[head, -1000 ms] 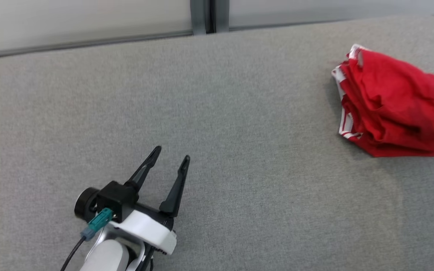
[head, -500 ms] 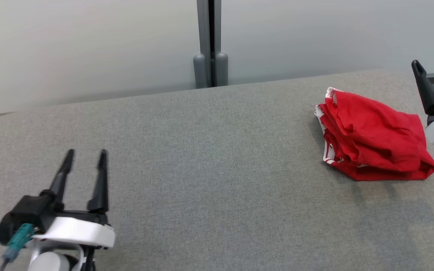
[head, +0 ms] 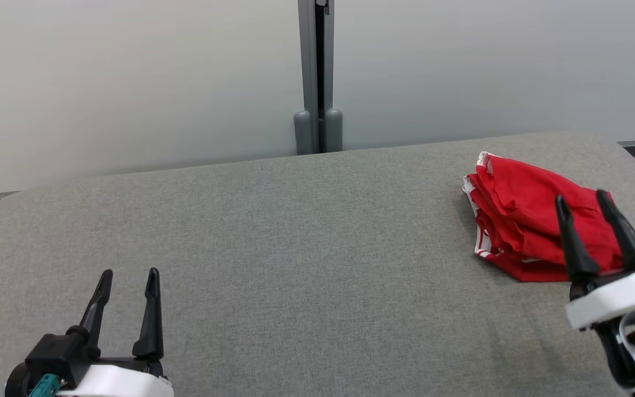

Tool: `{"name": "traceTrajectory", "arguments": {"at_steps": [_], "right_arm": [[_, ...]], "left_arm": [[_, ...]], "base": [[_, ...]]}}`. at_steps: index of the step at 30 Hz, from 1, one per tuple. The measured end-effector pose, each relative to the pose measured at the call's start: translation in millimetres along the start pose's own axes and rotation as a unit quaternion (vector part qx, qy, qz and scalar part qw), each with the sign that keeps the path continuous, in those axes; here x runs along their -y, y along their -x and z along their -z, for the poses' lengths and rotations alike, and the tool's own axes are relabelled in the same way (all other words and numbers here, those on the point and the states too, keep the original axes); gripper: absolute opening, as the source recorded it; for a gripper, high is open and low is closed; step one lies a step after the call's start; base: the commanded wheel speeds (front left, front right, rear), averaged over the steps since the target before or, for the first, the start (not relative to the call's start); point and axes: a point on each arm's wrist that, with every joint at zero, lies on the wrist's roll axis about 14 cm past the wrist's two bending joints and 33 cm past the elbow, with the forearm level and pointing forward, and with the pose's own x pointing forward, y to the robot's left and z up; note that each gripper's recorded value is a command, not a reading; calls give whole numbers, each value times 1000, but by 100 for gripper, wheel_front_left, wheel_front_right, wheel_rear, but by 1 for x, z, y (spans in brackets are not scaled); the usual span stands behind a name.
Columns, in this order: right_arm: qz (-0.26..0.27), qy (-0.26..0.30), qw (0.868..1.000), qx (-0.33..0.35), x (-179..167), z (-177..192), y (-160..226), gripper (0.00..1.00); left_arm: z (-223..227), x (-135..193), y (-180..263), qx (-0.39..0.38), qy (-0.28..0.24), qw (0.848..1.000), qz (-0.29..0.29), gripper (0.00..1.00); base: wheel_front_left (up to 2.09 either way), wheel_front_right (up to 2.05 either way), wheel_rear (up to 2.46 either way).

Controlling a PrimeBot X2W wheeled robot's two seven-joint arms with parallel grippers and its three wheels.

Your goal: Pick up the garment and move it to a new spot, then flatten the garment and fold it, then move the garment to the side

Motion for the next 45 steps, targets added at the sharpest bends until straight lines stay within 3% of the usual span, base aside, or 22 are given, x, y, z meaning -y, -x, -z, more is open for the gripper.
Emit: {"name": "traceTrajectory", "arguments": {"at_steps": [5,12,42,43,45], "right_arm": [[12,-6,1000,-9,-12,22,26,100],[16,-14,1000,6,-27,21,42,100],[15,-32,998,-46,-40,47,42,100],[15,-33,998,-47,-40,47,42,0],[17,-38,997,-57,-42,55,46,0]], "left_arm": [[13,-5,11,-16,0,1000,-11,100],[29,-19,20,-38,6,998,-39,100],[43,-30,27,-59,16,996,-61,100],[44,-29,28,-62,20,996,-59,0],[50,-28,31,-72,24,995,-62,0]], "base": [[0,0,0],[0,0,0],[0,0,0],[0,0,0],[0,0,0]]}}
